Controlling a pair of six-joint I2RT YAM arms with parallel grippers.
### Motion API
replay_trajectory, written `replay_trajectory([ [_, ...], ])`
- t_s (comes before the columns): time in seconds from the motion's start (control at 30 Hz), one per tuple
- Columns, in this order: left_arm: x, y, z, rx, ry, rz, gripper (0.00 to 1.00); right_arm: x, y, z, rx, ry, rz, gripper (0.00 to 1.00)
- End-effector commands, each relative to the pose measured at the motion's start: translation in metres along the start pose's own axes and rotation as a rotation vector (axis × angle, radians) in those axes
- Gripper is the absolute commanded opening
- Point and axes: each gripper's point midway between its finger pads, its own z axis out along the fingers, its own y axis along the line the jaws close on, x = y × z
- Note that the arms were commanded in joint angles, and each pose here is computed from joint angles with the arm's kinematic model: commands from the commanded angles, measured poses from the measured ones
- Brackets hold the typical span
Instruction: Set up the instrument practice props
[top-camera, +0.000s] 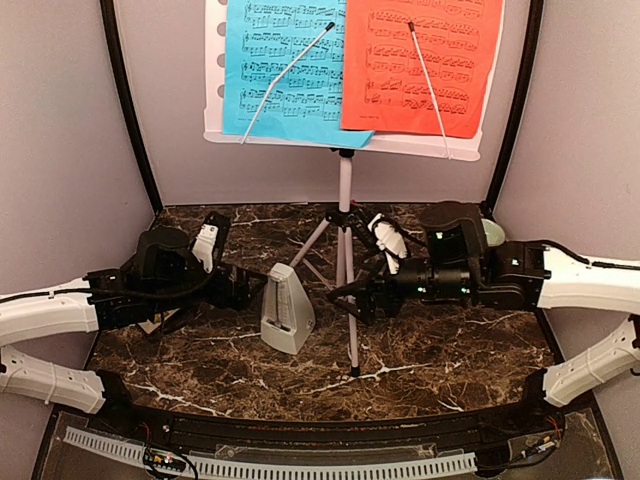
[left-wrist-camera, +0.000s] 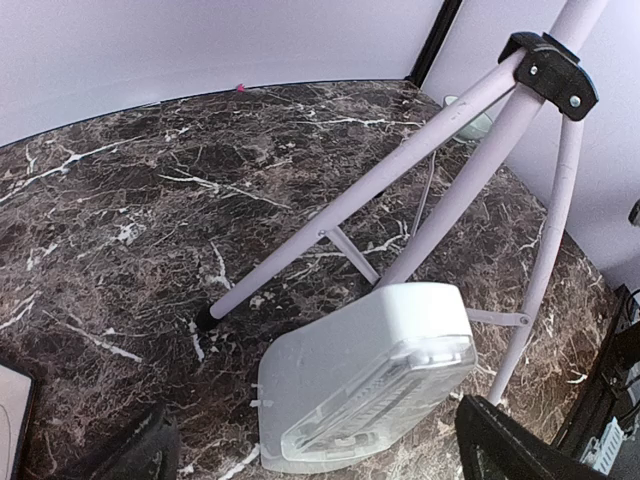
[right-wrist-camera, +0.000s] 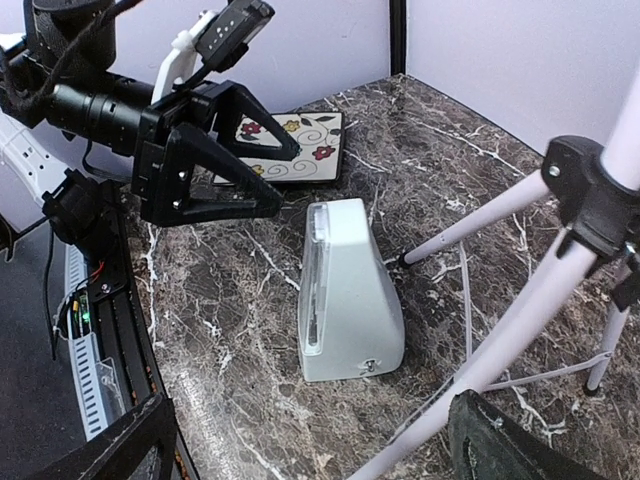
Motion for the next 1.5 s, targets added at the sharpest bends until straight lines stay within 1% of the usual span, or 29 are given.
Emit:
replay_trajectory([
  [0.0,0.008,0.011,-0.007,-0.011,0.02,-0.078,0.99,-0.019,0.009,0.015,0.094,-0.032,0.022,0.95],
  [0.17,0.014,0.03,-0.009,-0.089,0.03,-0.136,0.99,-0.03,0.022,0.048,0.201,-0.035,0.107,0.96],
  [0.27,0.011,0.036,-0.012,-0.12,0.021,-0.152,0.99,-0.034,0.03,0.06,0.269,-0.043,0.159,0.99],
  [0.33,0.008,0.041,-0.015,-0.148,0.007,-0.162,0.99,-0.037,0.031,0.066,0.311,-0.063,0.22,1.0],
  [0.37,0.007,0.044,-0.018,-0.164,-0.001,-0.167,0.99,-0.038,0.029,0.067,0.335,-0.074,0.277,1.0],
  [0.47,0.0,0.052,-0.027,-0.208,-0.033,-0.175,0.99,-0.023,0.016,0.084,0.476,-0.037,0.367,1.0],
  [0.53,-0.005,0.055,-0.032,-0.223,-0.053,-0.177,0.99,-0.019,0.012,0.093,0.554,-0.014,0.415,1.0],
  [0.57,-0.007,0.057,-0.034,-0.231,-0.06,-0.178,0.99,-0.026,0.012,0.095,0.589,-0.029,0.439,1.0],
  [0.67,-0.012,0.062,-0.04,-0.261,-0.073,-0.18,0.99,-0.02,0.014,0.107,0.667,-0.01,0.465,1.0],
  [0.83,-0.022,0.069,-0.055,-0.298,-0.12,-0.184,0.99,-0.009,0.004,0.112,0.818,0.008,0.494,1.0],
  [0.9,-0.026,0.072,-0.061,-0.308,-0.138,-0.182,0.99,-0.006,0.002,0.115,0.853,0.006,0.506,1.0],
  [1.0,-0.028,0.074,-0.067,-0.322,-0.15,-0.181,0.99,0.001,0.001,0.124,0.887,0.004,0.51,1.0],
  [1.33,-0.024,0.076,-0.07,-0.322,-0.146,-0.19,0.99,0.01,-0.015,0.14,1.008,-0.083,0.541,1.0],
  [1.47,-0.025,0.077,-0.071,-0.33,-0.146,-0.185,0.99,0.028,-0.03,0.148,1.048,-0.062,0.573,1.0],
])
